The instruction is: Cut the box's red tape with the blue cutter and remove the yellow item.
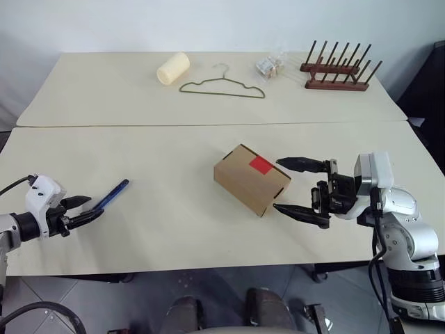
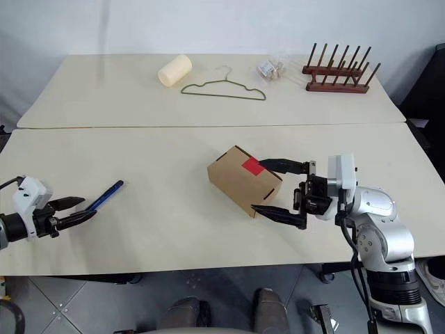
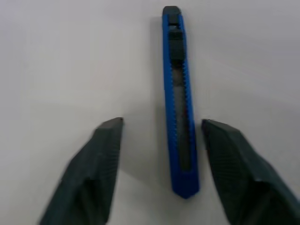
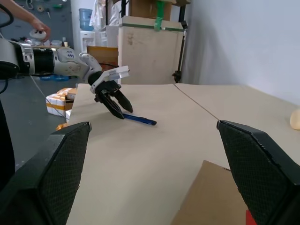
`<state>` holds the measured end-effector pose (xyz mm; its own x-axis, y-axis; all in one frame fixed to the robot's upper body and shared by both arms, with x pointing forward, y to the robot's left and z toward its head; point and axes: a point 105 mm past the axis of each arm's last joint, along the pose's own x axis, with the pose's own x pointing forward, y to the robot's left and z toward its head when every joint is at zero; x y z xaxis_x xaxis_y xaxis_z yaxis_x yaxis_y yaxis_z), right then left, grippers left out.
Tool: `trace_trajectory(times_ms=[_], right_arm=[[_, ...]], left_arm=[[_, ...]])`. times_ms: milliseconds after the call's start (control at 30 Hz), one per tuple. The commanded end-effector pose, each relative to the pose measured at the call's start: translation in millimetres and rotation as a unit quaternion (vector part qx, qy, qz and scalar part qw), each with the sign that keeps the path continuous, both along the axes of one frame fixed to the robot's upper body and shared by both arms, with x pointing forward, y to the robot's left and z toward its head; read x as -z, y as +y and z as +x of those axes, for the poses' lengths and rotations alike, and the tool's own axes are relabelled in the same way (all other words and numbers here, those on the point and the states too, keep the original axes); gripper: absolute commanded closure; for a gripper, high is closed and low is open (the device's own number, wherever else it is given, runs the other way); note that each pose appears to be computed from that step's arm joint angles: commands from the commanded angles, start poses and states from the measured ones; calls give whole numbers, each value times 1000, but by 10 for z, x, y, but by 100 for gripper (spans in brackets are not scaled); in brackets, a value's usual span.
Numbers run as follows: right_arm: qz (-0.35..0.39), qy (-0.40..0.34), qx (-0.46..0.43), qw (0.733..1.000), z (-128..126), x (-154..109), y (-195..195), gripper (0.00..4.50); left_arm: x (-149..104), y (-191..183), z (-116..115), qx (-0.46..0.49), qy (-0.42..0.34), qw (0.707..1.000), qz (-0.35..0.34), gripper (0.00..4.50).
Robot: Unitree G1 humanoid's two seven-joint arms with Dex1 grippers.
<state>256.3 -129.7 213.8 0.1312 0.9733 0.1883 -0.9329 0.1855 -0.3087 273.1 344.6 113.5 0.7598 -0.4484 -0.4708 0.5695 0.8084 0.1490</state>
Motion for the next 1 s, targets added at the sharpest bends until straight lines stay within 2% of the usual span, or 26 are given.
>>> trace_trajectory(times_ms=[33,167,267,400,467,567,633,733,833,933,1000], right_arm=[[11,-29,1,1000,-67,-114,-14,0],[12,-28,3,1000,-68,-115,-16,0],[12,-27,5,1000,-66,-114,-25,0],[1,-21,22,1000,-33,-118,-66,0],[-4,-19,29,999,-24,-137,-99,0],[-31,0,54,998,5,-101,-162,0],[-46,14,57,997,-17,-72,-187,0],[-77,44,50,995,-75,24,-191,0],[-112,78,53,989,-105,155,-184,0],[-129,102,67,984,-107,227,-180,0],[-165,104,69,978,-148,351,-190,0]], left_arm=[[277,-47,-126,13,56,998,7,301],[308,-79,-154,26,55,998,9,404],[135,-238,-101,60,9,998,-19,404],[-266,-542,-14,144,-58,988,-18,404],[-356,-685,19,176,-54,983,7,404],[-416,-1041,8,269,-43,961,52,404],[-441,-1344,33,319,-38,945,55,404],[-352,-1737,54,371,0,927,53,404],[-133,-2137,44,430,49,897,85,404],[23,-2449,101,443,77,887,100,404],[77,-2597,151,435,80,890,111,404]])
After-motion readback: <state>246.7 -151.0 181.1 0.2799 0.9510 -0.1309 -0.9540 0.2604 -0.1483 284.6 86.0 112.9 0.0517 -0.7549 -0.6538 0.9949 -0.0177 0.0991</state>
